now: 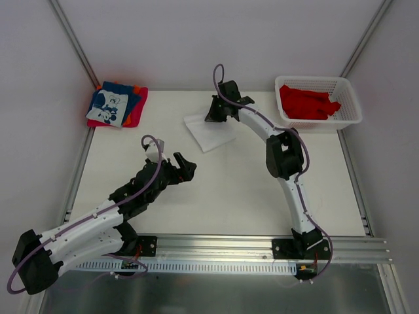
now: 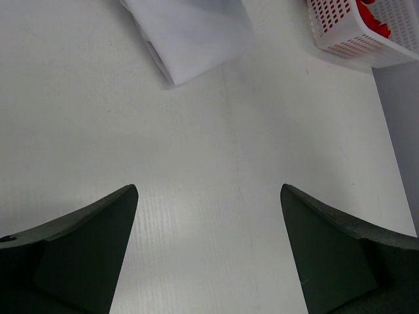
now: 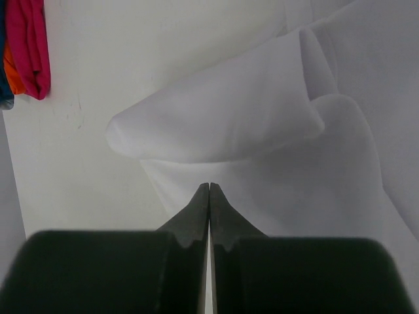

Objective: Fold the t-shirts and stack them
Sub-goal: Fold the tshirt

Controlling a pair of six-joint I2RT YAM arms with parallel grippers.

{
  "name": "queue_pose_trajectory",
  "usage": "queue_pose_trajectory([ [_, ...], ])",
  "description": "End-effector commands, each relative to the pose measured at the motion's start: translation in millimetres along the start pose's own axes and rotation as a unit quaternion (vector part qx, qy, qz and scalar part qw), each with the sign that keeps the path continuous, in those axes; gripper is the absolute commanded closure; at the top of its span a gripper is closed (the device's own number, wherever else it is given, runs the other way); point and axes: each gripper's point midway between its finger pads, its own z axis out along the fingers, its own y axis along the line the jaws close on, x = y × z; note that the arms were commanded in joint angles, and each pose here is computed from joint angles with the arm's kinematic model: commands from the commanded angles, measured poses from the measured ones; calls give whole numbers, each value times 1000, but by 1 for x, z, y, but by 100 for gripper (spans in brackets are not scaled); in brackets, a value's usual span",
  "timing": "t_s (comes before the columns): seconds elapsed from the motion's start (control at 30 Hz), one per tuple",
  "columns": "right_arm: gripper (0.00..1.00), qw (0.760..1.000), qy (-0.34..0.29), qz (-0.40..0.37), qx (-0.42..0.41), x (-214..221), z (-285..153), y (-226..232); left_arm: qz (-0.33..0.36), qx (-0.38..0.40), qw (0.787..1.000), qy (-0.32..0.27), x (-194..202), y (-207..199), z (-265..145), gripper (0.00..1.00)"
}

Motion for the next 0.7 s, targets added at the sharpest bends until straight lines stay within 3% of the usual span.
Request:
queue_pose_trajectory([
  [0.0, 99, 999, -24, 19, -39, -22, 11, 10, -6, 8, 1000, -17, -11, -10, 0, 9],
  [0.33, 99, 996, -49, 48, -51, -44, 38, -18, 8, 19, 1000, -6, 2, -21, -5, 10],
  [0.67, 99, 995, -71, 55, -48, -64, 20, -27, 38, 12, 999, 22, 25, -31, 2, 9],
])
